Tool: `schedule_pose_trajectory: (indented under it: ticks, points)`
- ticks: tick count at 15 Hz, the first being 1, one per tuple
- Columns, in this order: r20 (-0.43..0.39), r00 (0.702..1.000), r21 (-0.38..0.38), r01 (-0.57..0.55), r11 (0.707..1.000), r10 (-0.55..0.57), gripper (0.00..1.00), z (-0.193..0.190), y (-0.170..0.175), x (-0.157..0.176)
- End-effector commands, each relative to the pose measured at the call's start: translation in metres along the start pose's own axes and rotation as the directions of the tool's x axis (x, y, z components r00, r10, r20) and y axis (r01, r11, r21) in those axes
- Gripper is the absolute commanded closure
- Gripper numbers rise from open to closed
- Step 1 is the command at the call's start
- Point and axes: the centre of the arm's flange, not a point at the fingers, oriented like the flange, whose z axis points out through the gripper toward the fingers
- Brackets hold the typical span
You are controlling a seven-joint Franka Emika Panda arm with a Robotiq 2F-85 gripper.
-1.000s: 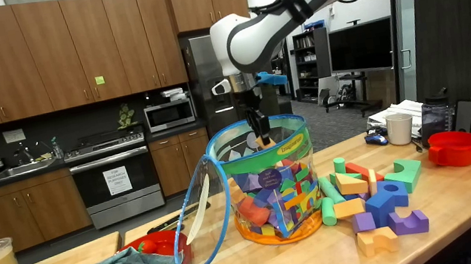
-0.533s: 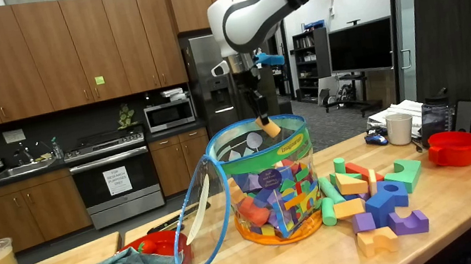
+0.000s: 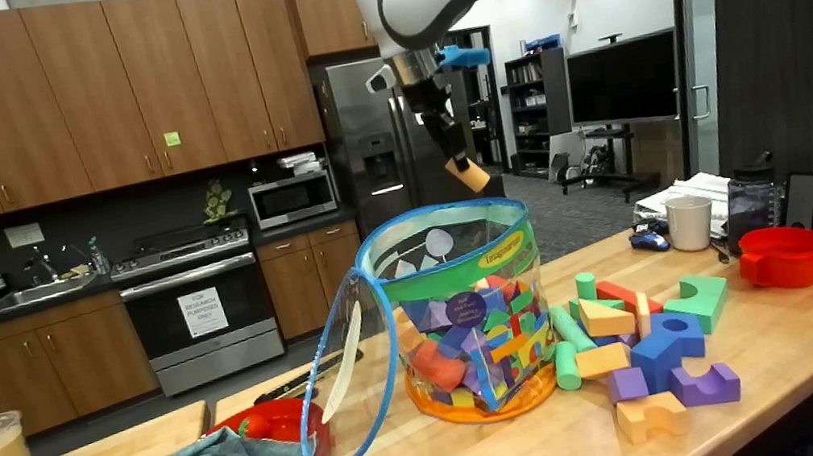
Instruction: Remove one yellow block from the clear bag and put it on the table.
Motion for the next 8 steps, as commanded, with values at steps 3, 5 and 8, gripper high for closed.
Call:
schedule_pose_trajectory:
  ticks: [3, 5, 8]
  points:
    - [0.023, 0.999, -0.111, -0.041, 0.993, 0.044, 0.78, -0.036, 0.016, -0.028]
    - [0.017, 0.996, -0.134, -0.09, 0.987, 0.093, 0.78, -0.027, 0.007, -0.036]
    - [-0.006, 0.975, -0.141, -0.222, 0.965, 0.224, 0.78, 0.0, -0.013, -0.05]
